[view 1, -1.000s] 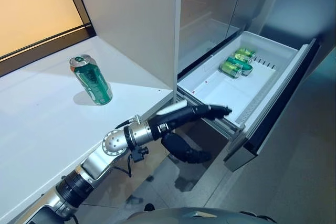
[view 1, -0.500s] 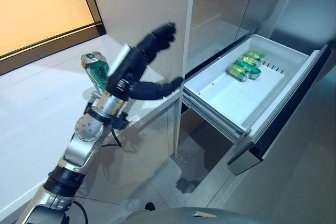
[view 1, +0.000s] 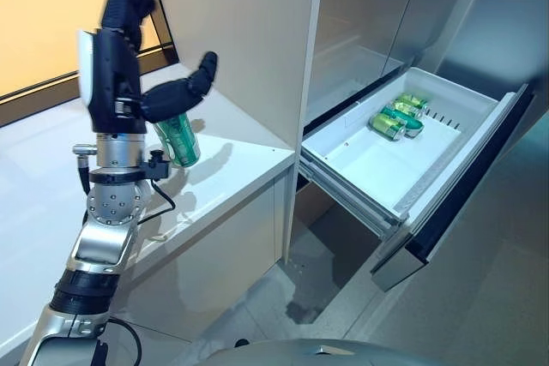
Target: Put drinks into fridge and close the fridge
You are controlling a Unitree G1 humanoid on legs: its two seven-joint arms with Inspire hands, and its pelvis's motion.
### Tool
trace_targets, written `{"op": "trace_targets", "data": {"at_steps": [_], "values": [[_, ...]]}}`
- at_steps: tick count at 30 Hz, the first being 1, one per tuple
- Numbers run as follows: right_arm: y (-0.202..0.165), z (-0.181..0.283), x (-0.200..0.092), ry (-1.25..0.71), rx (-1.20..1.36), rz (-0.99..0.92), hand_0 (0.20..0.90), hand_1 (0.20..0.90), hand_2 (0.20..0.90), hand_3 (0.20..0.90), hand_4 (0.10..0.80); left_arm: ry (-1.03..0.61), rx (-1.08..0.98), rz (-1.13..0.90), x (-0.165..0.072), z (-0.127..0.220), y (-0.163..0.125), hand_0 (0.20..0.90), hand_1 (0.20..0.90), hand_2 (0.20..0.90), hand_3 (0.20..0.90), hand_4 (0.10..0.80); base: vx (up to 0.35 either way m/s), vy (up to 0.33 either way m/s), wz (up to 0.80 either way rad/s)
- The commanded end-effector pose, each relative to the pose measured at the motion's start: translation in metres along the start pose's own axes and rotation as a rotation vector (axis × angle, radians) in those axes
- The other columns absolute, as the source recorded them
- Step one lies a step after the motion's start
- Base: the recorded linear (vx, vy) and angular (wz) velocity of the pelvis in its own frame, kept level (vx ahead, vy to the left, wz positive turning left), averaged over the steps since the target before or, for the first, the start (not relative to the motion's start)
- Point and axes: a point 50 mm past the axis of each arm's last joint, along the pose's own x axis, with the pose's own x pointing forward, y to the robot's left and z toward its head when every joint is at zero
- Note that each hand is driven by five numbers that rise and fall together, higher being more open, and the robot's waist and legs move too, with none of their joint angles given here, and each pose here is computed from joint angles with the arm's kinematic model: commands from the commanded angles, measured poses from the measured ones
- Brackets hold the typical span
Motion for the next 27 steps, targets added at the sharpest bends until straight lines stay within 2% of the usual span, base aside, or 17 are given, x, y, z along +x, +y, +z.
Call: {"op": "trace_targets", "data": {"at_steps": [1,4,9,14,21,27], "values": [[0.018,0.018,0.003,-0.058,0.046,0.064,0.9,0.9,0.9,0.9,0.8,-0.107,0.089,0.142,0.028,0.014,0.021,0.9,0.9,0.9,0.9,0.8,0.0,0.0,0.0],[0.018,0.019,0.003,-0.059,0.049,0.062,0.9,0.9,0.9,0.9,0.8,-0.025,0.106,0.173,0.024,0.003,0.027,0.9,0.9,0.9,0.9,0.8,0.0,0.0,0.0],[0.016,0.023,0.003,-0.062,0.054,0.06,0.9,0.9,0.9,0.9,0.8,0.153,0.016,0.206,0.016,-0.018,0.029,0.9,0.9,0.9,0.9,0.8,0.001,0.002,0.01],[0.014,0.025,0.003,-0.059,0.053,0.059,0.9,0.9,0.9,0.9,0.8,0.284,-0.171,0.209,0.011,-0.032,0.024,0.9,0.9,0.9,0.9,0.8,0.001,0.001,0.01],[0.014,0.028,0.002,-0.057,0.048,0.059,0.9,0.9,0.9,0.9,0.8,0.355,-0.329,0.227,0.008,-0.04,0.018,0.9,0.9,0.9,0.9,0.8,0.002,0.0,0.02],[0.013,0.028,0.002,-0.056,0.042,0.06,0.9,0.9,0.9,0.9,0.8,0.338,-0.433,0.255,0.01,-0.038,0.019,0.9,0.9,0.9,0.9,0.8,0.0,0.0,0.0]]}}
